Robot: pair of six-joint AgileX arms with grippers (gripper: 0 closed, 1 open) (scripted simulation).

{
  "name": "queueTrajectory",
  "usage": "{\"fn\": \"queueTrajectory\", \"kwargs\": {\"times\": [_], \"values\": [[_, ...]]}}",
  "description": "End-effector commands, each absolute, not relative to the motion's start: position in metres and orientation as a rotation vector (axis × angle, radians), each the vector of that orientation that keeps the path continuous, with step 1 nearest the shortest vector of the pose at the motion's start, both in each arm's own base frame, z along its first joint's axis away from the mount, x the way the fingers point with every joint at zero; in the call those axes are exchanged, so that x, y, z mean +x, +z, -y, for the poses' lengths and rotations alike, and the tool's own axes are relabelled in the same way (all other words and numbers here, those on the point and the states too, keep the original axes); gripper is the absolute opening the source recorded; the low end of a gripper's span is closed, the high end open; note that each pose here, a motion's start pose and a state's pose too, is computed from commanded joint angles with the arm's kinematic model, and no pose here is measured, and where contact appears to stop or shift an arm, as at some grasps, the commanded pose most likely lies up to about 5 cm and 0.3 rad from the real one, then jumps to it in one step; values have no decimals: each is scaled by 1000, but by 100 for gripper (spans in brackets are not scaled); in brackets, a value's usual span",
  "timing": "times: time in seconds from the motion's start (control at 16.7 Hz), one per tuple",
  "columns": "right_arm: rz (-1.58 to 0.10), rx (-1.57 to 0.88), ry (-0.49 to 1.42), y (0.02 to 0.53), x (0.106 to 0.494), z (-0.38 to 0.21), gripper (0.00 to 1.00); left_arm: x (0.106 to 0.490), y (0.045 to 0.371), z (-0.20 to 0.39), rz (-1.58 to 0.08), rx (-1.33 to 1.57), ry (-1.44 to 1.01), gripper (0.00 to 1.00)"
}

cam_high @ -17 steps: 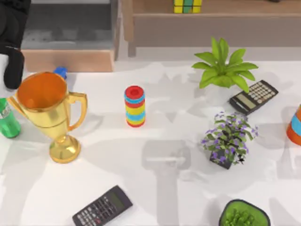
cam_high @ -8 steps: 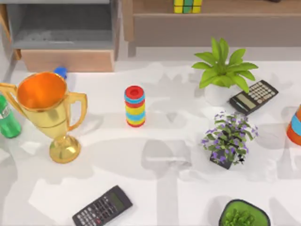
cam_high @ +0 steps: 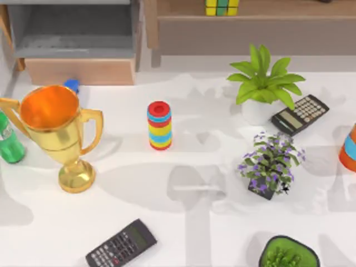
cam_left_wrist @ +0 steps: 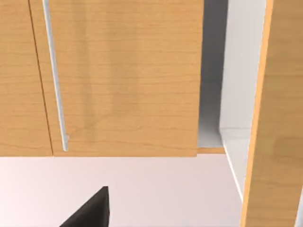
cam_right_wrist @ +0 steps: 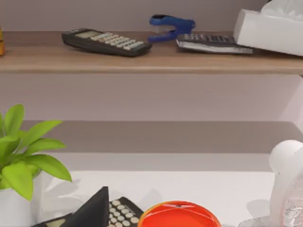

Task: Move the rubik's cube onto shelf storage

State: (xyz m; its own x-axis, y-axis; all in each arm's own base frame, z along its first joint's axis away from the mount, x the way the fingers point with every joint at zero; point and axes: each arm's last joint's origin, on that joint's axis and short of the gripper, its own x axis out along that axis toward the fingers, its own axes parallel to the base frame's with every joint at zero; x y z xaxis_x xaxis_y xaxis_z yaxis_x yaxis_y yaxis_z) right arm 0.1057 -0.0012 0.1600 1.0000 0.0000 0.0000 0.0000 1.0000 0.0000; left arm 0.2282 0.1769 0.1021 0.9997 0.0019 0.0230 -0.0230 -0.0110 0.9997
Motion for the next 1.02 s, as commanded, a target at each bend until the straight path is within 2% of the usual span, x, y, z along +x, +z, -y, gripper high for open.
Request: {"fn": "queueTrajectory", "kwargs": {"times": [0.48,0.78,1.02], "values": [[0,0,0,160,106,1,100,231,96,-175,16,1573,-11,100],[0,0,0,160,106,1,100,253,95,-174,16,1571,-16,100],[0,0,0,160,106,1,100,254,95,-174,16,1571,-16,100]]}}
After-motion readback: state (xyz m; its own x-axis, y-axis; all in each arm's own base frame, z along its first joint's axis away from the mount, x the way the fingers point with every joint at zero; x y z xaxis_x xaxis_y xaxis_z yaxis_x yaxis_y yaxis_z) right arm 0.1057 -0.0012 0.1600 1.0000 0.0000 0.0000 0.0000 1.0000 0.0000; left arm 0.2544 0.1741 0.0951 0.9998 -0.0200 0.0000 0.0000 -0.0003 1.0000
